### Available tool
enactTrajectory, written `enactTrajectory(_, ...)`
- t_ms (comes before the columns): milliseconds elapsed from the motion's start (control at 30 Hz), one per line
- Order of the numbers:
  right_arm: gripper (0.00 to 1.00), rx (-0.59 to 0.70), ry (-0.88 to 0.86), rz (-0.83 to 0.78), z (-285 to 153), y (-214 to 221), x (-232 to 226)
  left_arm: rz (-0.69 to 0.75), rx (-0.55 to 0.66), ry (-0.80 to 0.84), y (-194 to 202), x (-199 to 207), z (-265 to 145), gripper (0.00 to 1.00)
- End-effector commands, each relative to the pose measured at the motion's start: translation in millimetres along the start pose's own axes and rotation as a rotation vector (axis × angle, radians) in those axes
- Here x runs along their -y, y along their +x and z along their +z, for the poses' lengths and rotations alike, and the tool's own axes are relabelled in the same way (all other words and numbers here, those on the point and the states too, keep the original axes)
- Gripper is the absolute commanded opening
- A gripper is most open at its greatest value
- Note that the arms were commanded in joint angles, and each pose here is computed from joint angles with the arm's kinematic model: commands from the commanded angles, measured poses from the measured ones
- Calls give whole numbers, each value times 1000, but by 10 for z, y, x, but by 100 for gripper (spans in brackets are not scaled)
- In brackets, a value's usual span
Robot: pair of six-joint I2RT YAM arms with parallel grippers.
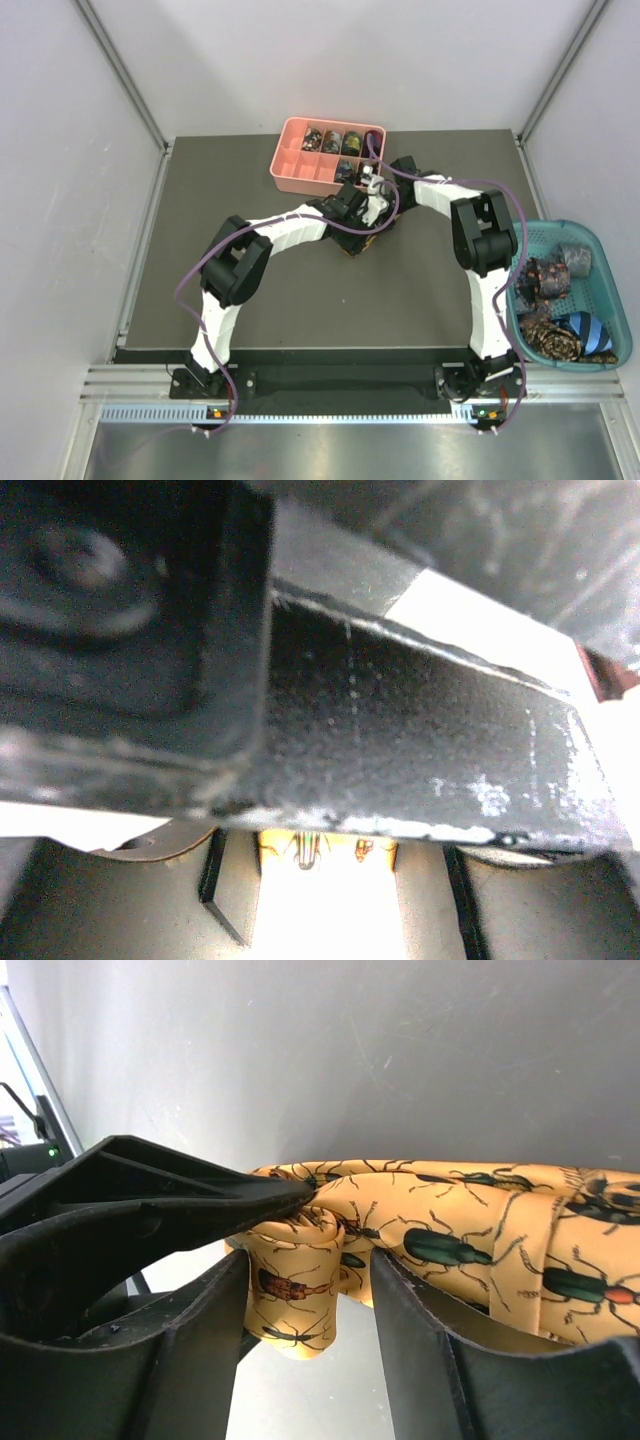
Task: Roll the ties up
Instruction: Roll the tie
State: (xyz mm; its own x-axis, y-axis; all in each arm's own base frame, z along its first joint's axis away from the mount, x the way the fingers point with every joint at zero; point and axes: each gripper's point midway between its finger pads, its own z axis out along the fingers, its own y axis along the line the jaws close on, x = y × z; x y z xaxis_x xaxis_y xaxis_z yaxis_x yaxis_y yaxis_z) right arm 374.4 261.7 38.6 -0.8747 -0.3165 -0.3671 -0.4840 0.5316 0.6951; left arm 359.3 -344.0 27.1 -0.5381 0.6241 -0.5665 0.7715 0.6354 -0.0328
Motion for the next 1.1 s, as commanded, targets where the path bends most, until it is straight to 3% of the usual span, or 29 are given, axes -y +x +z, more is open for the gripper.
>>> enactTrajectory(0, 55, 52, 75, 2, -167, -151, 56, -19, -71, 21, 195, 73, 83, 52)
enactTrajectory(367, 57, 308, 107, 129, -706, -595, 190, -22, -108, 29, 289, 91, 125, 50)
enactTrajectory(500, 56, 412, 162, 189, -990, -543, 313, -35, -141, 15, 316, 76, 123, 50)
enactTrajectory(667, 53, 537, 326, 174, -1334, -234, 336, -72, -207, 10, 322, 64, 117, 50)
enactTrajectory(767, 52, 566, 398, 170, -1259, 116, 289, -100, -271, 23, 391, 107, 108, 49)
enactTrajectory(900, 53, 626, 571, 34, -1324, 371, -18, -130, -315, 40, 431, 145, 107, 48)
enactTrajectory(1067, 50, 671, 654, -141, -1176, 689, -506, -140, -369, 58, 480, 189, 137, 47)
